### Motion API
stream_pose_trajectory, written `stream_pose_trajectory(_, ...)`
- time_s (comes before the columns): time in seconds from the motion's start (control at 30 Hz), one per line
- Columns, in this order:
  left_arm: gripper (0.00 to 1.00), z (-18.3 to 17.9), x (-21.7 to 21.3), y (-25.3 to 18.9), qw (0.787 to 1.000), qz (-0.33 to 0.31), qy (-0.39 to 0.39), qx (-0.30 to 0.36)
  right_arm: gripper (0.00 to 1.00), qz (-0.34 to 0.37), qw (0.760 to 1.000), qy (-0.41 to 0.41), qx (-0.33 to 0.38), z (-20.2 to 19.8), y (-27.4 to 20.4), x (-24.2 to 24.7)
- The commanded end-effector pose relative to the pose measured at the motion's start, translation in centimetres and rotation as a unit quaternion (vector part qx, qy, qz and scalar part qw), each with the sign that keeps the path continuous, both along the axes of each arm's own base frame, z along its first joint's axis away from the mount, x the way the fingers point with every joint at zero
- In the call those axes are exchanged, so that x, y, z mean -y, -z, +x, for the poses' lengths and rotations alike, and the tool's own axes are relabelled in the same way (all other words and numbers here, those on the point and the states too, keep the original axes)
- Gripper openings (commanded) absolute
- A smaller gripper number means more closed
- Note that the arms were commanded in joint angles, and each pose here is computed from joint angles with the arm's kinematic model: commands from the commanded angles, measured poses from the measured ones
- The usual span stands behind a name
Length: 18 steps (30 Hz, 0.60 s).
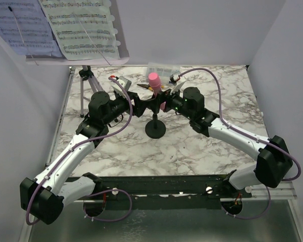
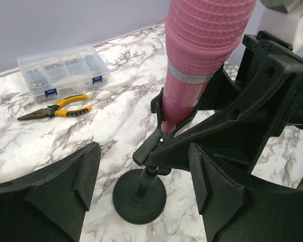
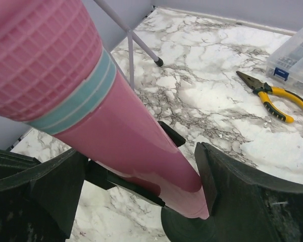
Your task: Set up the instrument practice props
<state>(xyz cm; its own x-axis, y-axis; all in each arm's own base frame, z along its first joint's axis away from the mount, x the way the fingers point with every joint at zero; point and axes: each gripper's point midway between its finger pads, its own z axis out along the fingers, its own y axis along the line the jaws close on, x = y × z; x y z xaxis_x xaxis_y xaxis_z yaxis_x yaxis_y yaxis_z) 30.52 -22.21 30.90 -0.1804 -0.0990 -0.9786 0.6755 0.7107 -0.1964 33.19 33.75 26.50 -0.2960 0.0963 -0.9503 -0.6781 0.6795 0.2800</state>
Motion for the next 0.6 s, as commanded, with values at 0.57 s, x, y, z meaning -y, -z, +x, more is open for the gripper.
stream_pose_trajectory(0.57, 0.73, 0.2, 0.0, 0.1, 1.0, -0.004, -0.004, -0.009, 0.89, -0.06, 0.997, 0.028, -0.044, -0.3, 5.8, 1.4)
